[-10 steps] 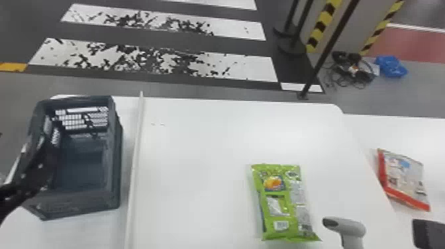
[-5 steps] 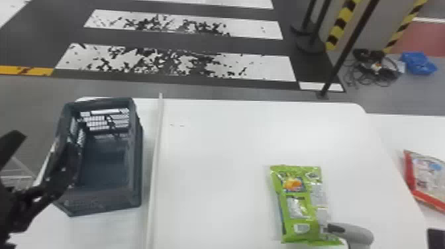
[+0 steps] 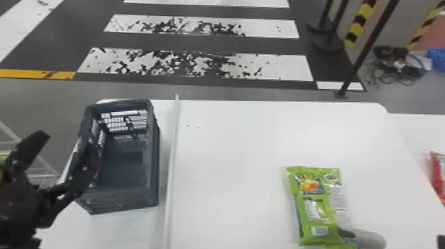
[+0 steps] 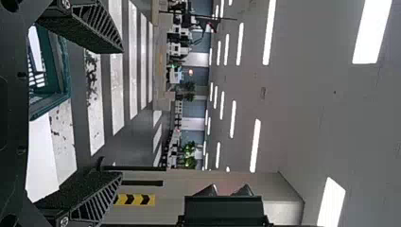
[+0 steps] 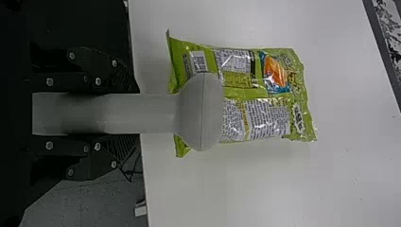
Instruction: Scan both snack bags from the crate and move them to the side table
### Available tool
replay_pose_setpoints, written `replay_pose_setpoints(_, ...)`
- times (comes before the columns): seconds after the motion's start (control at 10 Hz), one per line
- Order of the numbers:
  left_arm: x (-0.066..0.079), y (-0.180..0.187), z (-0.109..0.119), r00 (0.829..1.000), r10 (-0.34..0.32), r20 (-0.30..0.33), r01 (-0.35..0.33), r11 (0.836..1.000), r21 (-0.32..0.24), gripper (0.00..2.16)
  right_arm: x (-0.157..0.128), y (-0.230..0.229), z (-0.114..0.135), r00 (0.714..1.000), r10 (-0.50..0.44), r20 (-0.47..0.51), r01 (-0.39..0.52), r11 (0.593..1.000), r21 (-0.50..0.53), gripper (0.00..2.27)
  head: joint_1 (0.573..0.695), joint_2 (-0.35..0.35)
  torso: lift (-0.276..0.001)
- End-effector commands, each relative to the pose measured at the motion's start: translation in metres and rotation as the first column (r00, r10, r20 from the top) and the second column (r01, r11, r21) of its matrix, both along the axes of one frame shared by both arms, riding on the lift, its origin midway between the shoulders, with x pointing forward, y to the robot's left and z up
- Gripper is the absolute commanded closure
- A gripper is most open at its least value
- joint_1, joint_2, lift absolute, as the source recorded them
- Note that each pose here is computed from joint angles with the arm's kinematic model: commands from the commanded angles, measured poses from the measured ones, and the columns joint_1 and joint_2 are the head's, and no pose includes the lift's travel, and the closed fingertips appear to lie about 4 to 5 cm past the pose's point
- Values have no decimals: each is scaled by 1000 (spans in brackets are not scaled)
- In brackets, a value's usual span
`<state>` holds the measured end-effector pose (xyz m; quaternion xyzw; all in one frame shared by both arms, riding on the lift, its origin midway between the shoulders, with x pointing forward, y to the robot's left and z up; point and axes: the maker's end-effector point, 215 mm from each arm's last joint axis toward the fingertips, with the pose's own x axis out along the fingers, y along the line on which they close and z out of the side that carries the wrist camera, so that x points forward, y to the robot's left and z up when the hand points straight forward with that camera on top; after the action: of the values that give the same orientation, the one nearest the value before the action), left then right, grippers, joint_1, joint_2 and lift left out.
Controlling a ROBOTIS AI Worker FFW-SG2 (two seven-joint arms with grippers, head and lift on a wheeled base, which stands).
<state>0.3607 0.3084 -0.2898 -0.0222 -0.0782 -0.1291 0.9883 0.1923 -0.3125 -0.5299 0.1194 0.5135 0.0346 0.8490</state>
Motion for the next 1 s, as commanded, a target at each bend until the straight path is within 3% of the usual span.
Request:
replay_pose_setpoints(0.0,0,0,2,1000,1,6,-1,1000,1,70,2,-3,-10,1000,6,3,-6,1000,-16,2243,695,-7,-29)
replay_pose_setpoints(0.7,-1,0,3,1000,-2,8,2,1000,4,70,3,4,-37,999,39,-4,-39,998,-47,2243,695,-10,-29)
replay_pose_setpoints(0.9,-1,1,4,1000,-1,8,1,1000,3,70,10,1,-32,999,40,17,-39,998,-55,2243,695,-2,-29)
